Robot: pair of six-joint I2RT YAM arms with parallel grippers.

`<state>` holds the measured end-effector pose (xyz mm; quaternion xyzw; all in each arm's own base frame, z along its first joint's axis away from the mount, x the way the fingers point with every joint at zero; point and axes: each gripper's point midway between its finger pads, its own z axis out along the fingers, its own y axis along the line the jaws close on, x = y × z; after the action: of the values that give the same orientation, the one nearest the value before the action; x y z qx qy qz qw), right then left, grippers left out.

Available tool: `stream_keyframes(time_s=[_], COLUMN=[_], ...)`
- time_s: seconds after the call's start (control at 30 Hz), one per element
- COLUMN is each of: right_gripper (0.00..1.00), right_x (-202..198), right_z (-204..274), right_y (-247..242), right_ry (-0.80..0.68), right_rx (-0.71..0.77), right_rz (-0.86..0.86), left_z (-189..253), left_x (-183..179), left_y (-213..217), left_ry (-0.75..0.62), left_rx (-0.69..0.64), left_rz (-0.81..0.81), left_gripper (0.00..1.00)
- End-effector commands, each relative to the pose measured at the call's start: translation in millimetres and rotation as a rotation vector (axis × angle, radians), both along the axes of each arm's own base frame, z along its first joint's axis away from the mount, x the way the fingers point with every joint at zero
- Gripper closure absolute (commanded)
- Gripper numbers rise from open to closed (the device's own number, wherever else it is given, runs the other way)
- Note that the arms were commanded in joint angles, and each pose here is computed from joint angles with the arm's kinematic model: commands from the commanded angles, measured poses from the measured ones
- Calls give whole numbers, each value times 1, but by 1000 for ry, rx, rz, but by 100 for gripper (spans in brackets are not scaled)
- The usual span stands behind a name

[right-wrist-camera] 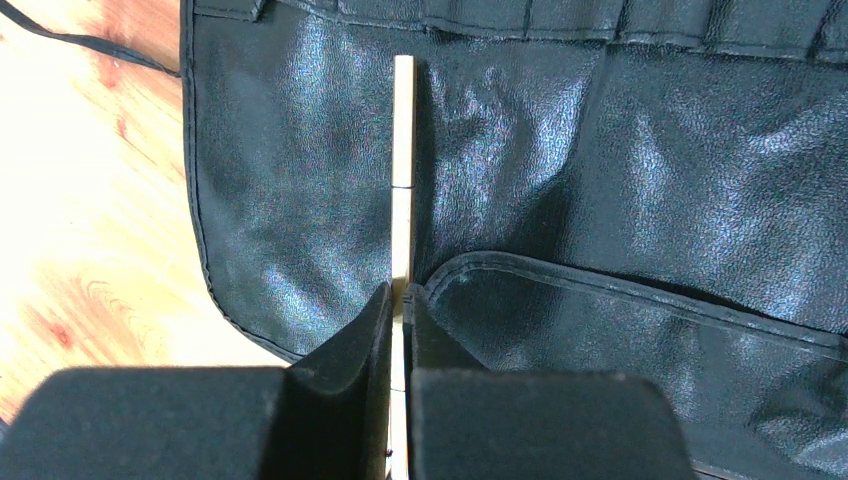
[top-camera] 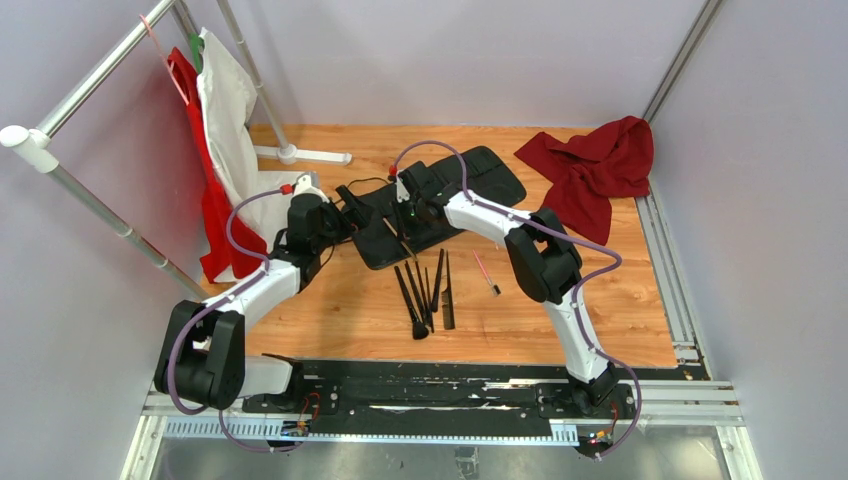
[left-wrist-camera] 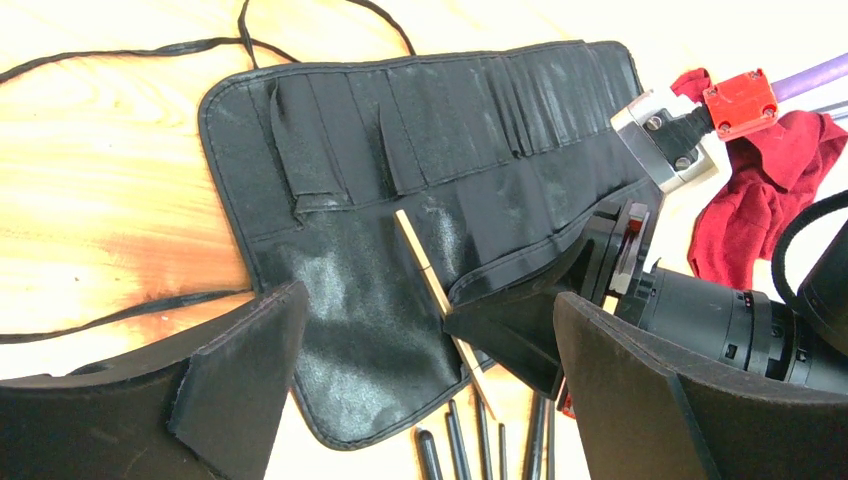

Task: Organize the makeup
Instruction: Place the makeup brush in the cosmetics bag.

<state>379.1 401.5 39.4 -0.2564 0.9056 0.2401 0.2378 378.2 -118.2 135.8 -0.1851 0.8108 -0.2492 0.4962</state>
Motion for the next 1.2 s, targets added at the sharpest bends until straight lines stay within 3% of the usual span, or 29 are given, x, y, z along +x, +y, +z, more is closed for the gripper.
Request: stream_keyframes(time_s=[0.0,1.17], right_gripper=[99,99], right_x=[1,30], right_z=[-4,-16], right_y=[0,-7], right_ry=[18,31], right_rx=[-15,-7], right_rz=[-19,-83], left_z=[-1,-10], left_x=[2,6], left_y=[4,2], left_ry=[-14,3], left_rx=[-2,-15], left_rz=[5,-6], left_gripper=[2,2])
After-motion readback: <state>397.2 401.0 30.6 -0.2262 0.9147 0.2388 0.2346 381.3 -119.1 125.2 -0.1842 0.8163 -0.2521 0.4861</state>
